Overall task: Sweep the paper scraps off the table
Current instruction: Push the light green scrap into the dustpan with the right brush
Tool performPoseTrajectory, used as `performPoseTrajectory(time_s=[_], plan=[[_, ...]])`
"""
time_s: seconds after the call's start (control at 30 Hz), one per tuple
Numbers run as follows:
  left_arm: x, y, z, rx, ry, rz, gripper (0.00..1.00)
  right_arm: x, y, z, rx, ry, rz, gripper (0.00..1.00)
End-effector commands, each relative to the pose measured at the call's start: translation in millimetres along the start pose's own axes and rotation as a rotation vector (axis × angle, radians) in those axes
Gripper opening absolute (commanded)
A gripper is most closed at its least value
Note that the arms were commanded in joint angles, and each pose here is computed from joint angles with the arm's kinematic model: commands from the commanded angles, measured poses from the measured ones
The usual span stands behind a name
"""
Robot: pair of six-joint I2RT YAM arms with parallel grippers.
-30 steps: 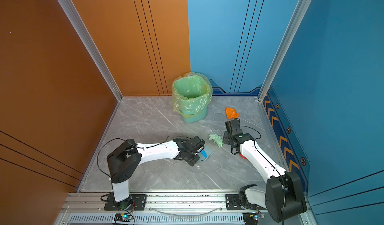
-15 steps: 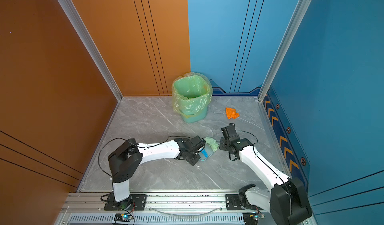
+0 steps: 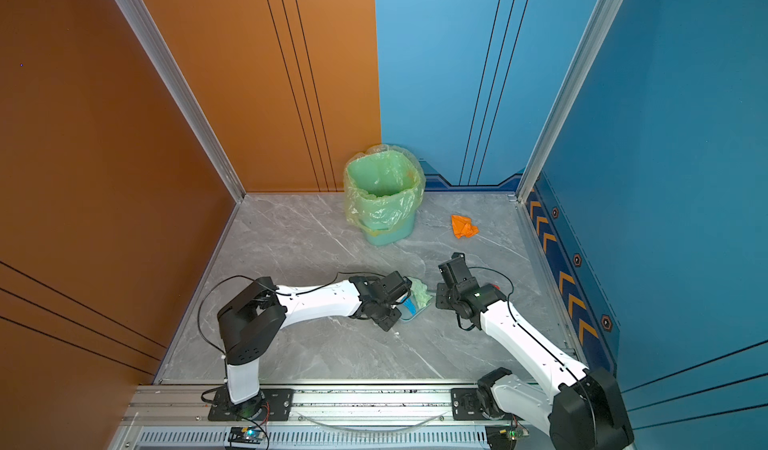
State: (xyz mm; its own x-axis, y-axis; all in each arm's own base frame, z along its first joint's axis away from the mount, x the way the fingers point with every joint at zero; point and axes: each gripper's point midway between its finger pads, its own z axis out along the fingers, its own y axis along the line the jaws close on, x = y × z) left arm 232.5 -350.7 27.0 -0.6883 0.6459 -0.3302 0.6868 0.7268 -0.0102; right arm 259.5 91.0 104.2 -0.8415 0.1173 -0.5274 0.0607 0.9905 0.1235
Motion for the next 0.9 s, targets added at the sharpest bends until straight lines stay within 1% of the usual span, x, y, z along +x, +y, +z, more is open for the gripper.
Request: performPoseTrajectory(time_s=[0.0,0.13,0.27,0.4,0.57,0.87], plan=[[10.6,-1.6,7.2,-0.016,0.048,0.015,0.0,-2.1,-4.8,-15.9,0.012,-0.019,-0.03,0.0],[10.3,-1.6,7.1,-0.016,0.047,0.015,0.0,-20.7,-15.5,-26.9,0.043,-0.104,0.014,0.0],[9.7,-2.0,6.3,-0.014,0.045,0.014,0.0,-32.8,-23.5,-23.2,0.056,-0.136,0.061,0.0],[10.4,-1.5,6.2,-0.016,0.046,0.015,0.0,-39.2,-25.1,-12.3,0.06,-0.13,0.076,0.0],[9.5,-1.6,5.5,-0.016,0.043,0.013,0.0,-43.6,-14.4,-3.1,0.02,-0.111,0.073,0.0],[8.8,-2.0,6.3,-0.015,0.043,0.013,0.0,-37.7,4.3,4.7,-0.028,-0.098,0.027,0.0]])
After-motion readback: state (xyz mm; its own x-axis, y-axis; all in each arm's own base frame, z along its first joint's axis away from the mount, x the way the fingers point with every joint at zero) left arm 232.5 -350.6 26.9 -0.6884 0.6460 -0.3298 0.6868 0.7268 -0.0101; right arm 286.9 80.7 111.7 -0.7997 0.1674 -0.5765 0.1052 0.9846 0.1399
